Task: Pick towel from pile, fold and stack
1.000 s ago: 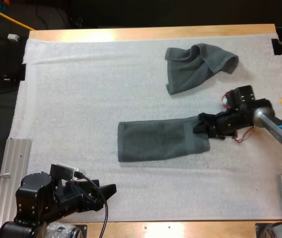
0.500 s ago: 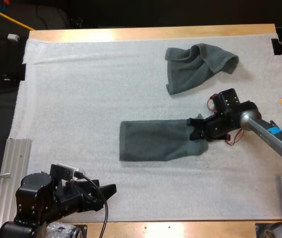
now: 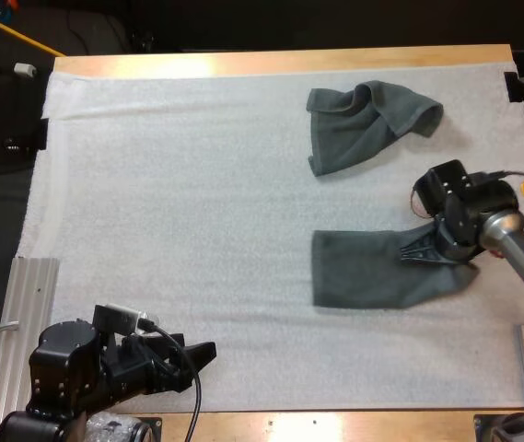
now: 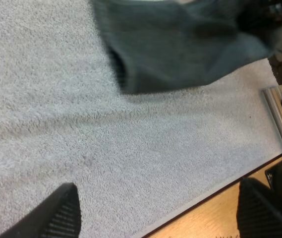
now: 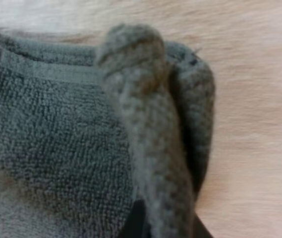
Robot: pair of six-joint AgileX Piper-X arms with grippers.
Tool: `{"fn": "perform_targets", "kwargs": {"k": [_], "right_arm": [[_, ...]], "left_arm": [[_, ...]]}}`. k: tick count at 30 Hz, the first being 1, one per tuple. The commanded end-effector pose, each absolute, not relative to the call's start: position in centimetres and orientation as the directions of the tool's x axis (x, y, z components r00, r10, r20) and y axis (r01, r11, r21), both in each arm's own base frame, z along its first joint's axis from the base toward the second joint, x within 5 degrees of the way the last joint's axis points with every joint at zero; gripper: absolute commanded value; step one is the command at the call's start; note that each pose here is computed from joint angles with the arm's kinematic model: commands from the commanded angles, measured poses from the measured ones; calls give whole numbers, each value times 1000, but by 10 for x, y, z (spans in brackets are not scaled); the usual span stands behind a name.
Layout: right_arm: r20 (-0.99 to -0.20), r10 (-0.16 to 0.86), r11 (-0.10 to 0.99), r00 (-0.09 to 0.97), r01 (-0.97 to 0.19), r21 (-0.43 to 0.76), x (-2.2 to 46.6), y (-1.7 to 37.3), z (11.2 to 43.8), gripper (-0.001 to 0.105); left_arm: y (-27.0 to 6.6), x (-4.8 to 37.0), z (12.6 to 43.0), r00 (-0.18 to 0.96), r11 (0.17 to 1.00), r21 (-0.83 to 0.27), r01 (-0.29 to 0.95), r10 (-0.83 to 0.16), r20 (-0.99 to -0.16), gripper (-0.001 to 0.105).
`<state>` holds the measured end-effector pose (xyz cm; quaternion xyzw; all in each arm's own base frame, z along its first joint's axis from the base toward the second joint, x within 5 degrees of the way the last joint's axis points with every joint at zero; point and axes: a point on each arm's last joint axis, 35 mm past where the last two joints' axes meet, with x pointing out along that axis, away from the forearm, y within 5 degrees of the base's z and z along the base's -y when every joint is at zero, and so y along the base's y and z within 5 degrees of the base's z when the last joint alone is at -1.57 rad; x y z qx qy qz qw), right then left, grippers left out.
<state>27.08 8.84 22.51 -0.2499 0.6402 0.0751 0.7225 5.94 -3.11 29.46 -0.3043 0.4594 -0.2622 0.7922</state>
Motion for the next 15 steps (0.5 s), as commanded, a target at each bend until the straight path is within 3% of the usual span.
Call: {"fn": "perform_targets", "kwargs": {"k": [1, 4, 9, 15], "right_arm": [[-949, -256, 844, 184, -437, -312, 269, 85, 236, 0], [-951, -243, 857, 190, -418, -303, 268, 85, 245, 0], [-987, -60, 912, 148, -393, -114, 264, 104, 244, 0], [-985, 84, 920, 152, -392, 18, 261, 144, 235, 0]], "left_arm": [[-31, 59, 297, 450, 684, -716, 139, -688, -570, 64], [-31, 59, 297, 450, 684, -716, 139, -688, -570, 64], [-31, 59, 297, 450, 684, -716, 139, -688, -570, 64], [-31, 59, 297, 450, 684, -716, 139, -688, -570, 64]]}}
